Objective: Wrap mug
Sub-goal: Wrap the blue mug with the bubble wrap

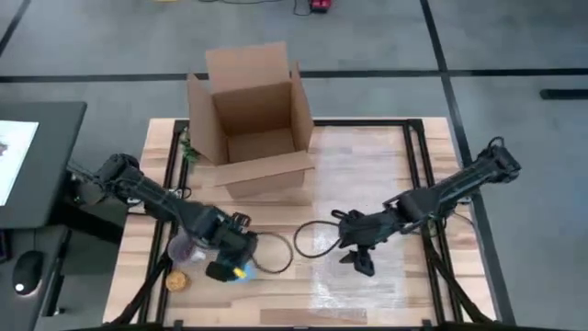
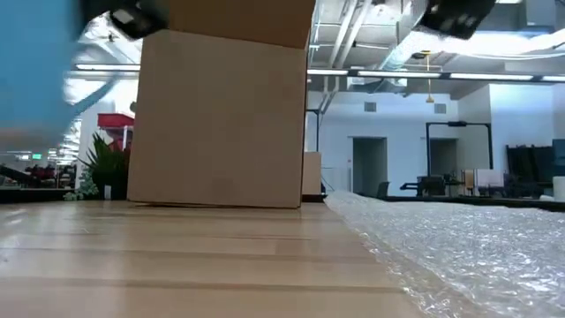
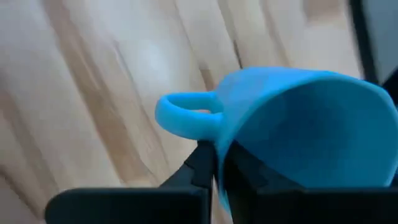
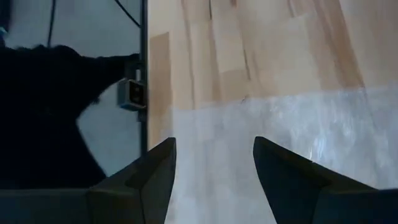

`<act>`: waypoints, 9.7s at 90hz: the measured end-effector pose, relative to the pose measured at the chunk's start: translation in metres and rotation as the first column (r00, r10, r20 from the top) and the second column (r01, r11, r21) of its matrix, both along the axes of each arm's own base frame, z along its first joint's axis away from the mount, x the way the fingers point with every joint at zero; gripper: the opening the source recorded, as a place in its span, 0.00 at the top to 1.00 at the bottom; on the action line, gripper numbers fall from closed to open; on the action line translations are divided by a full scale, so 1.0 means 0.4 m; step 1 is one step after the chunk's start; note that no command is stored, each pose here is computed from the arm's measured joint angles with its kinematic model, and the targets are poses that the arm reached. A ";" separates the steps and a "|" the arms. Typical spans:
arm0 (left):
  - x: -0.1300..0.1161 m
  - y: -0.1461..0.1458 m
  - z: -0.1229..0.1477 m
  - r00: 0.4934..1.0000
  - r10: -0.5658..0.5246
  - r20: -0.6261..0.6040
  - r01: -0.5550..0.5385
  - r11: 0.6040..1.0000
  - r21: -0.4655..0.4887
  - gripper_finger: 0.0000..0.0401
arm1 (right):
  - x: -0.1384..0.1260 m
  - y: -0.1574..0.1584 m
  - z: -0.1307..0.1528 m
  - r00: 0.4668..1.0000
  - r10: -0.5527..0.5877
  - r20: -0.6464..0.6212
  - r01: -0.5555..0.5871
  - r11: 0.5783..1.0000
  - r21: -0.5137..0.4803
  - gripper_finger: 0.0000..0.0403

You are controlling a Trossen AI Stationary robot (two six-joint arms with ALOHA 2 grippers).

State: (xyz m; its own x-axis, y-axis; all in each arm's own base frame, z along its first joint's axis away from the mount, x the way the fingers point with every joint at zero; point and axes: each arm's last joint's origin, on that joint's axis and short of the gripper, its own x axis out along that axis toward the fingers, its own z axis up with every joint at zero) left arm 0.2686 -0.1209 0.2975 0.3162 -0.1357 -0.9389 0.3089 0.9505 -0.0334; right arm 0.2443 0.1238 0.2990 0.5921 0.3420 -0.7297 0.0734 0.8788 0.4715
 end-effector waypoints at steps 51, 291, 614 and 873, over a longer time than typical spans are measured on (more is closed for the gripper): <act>0.408 0.114 -0.075 0.804 0.183 0.566 -0.088 0.978 -0.190 1.00 | -0.220 0.122 -0.047 0.885 -0.281 -0.371 0.238 0.958 -0.160 0.56; -0.004 0.162 0.440 0.562 0.633 0.532 -0.766 0.641 0.046 0.64 | 0.106 -0.334 0.045 0.638 -0.668 0.383 0.762 0.619 -0.189 0.68; 0.288 -0.179 0.120 0.656 0.732 0.183 -0.700 0.681 -0.216 0.64 | -0.092 -0.157 -0.242 0.735 -0.533 -0.419 0.467 0.846 -0.257 1.00; 0.282 -0.199 0.124 0.680 0.723 0.123 -0.679 0.684 -0.267 0.64 | -0.277 0.448 -0.366 0.892 0.315 -0.323 -0.423 0.835 -0.352 0.57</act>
State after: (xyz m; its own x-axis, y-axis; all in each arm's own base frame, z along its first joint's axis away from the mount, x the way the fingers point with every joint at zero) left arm 0.3815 -0.2007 0.3471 0.5672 0.0436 -0.8225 -0.4264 0.8699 -0.2479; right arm 0.1335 0.3031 0.1525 0.2675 0.1437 -0.9528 -0.2306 0.9696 0.0815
